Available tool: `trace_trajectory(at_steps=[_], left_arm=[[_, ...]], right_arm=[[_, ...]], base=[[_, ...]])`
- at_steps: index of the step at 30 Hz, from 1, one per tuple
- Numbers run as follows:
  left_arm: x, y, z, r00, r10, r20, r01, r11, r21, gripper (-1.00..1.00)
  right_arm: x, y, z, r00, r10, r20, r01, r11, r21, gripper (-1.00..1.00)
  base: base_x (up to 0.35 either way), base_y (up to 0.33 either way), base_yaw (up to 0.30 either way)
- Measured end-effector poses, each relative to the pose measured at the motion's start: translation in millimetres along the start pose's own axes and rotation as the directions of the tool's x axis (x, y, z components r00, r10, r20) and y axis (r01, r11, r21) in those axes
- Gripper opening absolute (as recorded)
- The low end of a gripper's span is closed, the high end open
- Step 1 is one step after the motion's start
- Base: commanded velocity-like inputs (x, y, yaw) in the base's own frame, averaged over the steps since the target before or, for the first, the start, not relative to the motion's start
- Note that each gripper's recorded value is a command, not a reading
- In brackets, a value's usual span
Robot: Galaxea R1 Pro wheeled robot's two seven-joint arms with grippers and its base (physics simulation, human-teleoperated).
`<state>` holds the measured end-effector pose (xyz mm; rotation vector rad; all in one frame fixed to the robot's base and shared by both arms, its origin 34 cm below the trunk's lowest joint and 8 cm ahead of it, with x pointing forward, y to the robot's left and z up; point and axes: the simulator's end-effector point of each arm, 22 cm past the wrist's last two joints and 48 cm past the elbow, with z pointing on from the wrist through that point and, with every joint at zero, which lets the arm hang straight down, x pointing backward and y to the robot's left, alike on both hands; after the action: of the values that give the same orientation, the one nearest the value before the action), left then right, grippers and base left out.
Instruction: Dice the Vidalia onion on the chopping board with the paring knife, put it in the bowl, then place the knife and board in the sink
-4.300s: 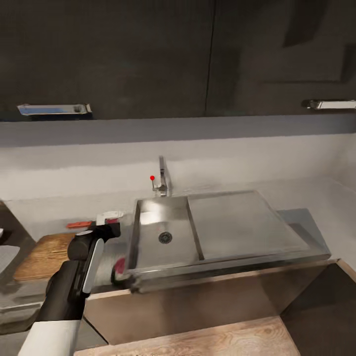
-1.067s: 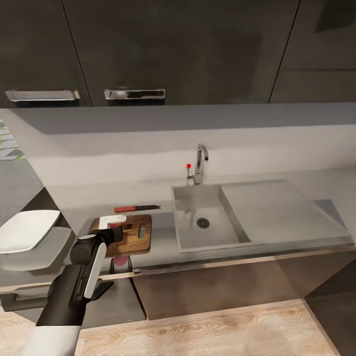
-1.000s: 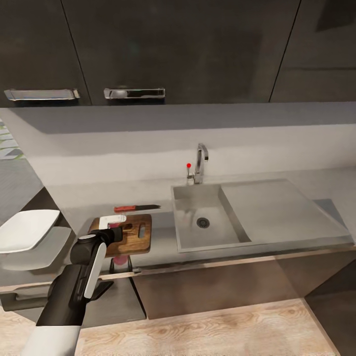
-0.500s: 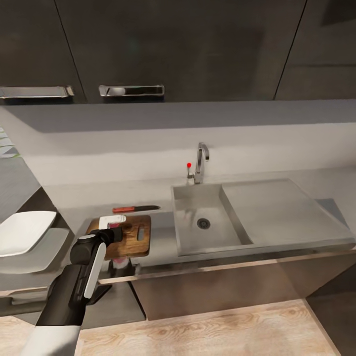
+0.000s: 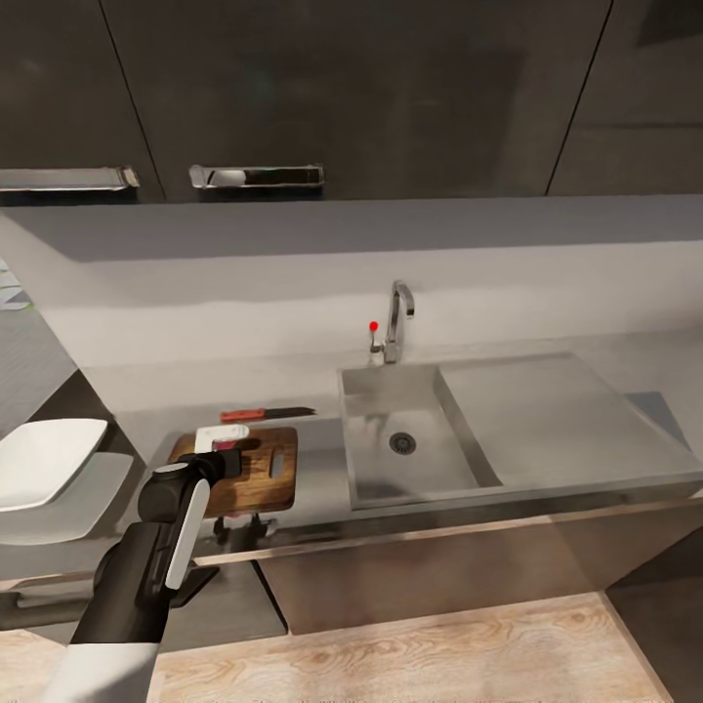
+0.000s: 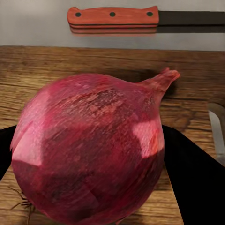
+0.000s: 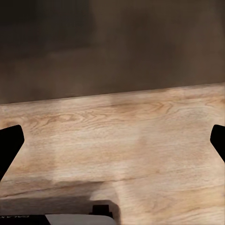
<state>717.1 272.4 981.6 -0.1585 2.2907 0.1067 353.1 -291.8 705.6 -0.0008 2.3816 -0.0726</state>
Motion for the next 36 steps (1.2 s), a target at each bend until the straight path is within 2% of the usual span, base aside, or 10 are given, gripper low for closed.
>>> trace_trajectory(at_steps=[36], left_arm=[[18,1,14.4,0.999,0.006,-0.037,-0.006,1.0,-0.005,-1.0]], right_arm=[[14,0,-1.3,0.999,-0.002,-0.038,0.002,1.0,-0.001,1.0]], base=[[0.0,0.0,0.0]])
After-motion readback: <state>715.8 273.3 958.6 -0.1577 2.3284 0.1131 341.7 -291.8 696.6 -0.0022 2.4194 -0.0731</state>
